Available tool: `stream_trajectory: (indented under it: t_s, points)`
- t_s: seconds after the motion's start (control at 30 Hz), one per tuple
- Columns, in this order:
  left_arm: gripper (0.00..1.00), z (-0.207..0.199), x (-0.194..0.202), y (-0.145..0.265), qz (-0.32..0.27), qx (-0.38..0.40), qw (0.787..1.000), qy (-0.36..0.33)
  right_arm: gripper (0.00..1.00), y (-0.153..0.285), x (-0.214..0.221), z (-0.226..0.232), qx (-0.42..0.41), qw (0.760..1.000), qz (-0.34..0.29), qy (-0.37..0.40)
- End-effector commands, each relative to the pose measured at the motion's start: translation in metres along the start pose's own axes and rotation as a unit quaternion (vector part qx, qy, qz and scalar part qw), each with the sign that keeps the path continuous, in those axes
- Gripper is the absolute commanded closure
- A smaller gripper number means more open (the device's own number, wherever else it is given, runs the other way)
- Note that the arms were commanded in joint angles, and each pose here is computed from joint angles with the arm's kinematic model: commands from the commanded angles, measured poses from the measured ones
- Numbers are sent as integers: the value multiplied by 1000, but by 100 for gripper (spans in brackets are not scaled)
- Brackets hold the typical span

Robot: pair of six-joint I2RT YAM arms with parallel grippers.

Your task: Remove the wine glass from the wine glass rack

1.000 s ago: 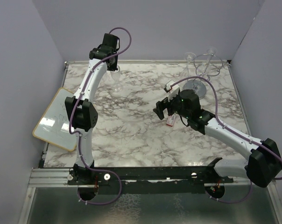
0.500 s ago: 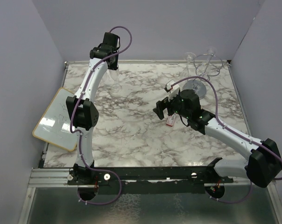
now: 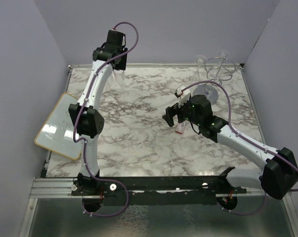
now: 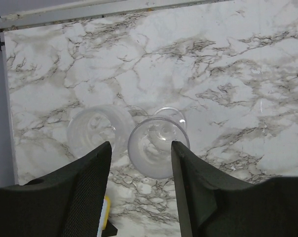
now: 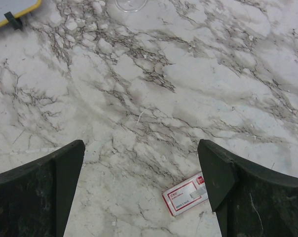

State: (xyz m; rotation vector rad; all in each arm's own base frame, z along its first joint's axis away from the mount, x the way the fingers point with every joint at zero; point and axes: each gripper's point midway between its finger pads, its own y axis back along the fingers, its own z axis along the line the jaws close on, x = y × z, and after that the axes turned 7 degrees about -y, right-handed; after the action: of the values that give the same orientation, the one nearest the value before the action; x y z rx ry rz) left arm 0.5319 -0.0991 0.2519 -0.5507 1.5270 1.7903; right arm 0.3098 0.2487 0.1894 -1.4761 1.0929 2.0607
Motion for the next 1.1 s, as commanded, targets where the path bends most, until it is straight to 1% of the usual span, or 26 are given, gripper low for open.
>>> stream_trajectory:
  t_s: [0.0, 0.13, 0.2, 0.3, 0.37, 0.4, 0.53, 0.67, 0.73, 0.83, 0.97, 1.07]
  points:
    - [44, 10, -32, 54, -60, 6, 998, 16, 0, 9, -20, -3, 17, 999, -20, -24]
    - [40, 3, -46, 96, -100, 54, 993, 33, 0, 13, -31, -13, 53, 997, -26, -44]
    - [39, -5, -44, 114, -112, 86, 989, 40, 0, 16, -39, -16, 67, 996, -32, -49]
    - [39, -22, -37, 142, -140, 147, 978, 49, 0, 21, -50, -23, 88, 994, -38, -53]
    - [38, -33, -29, 162, -164, 187, 967, 62, 0, 24, -60, -27, 101, 993, -42, -52]
    - [37, -39, -29, 183, -190, 215, 955, 68, 0, 26, -65, -30, 108, 992, -44, -50]
    - [34, -74, -1, 212, -228, 322, 914, 91, 0, 32, -87, -47, 147, 987, -36, -45]
    - [32, -103, 32, 224, -226, 395, 883, 112, 0, 37, -113, -67, 183, 981, -38, -51]
    - [30, -118, 50, 223, -219, 414, 876, 113, 0, 38, -125, -75, 191, 979, -48, -56]
    - [28, -140, 78, 217, -198, 431, 874, 108, 0, 38, -141, -90, 206, 974, -64, -70]
    - [27, -168, 113, 209, -164, 447, 874, 95, 0, 31, -156, -113, 226, 969, -64, -82]
    - [26, -184, 131, 206, -147, 458, 873, 80, 0, 23, -165, -126, 235, 966, -65, -84]
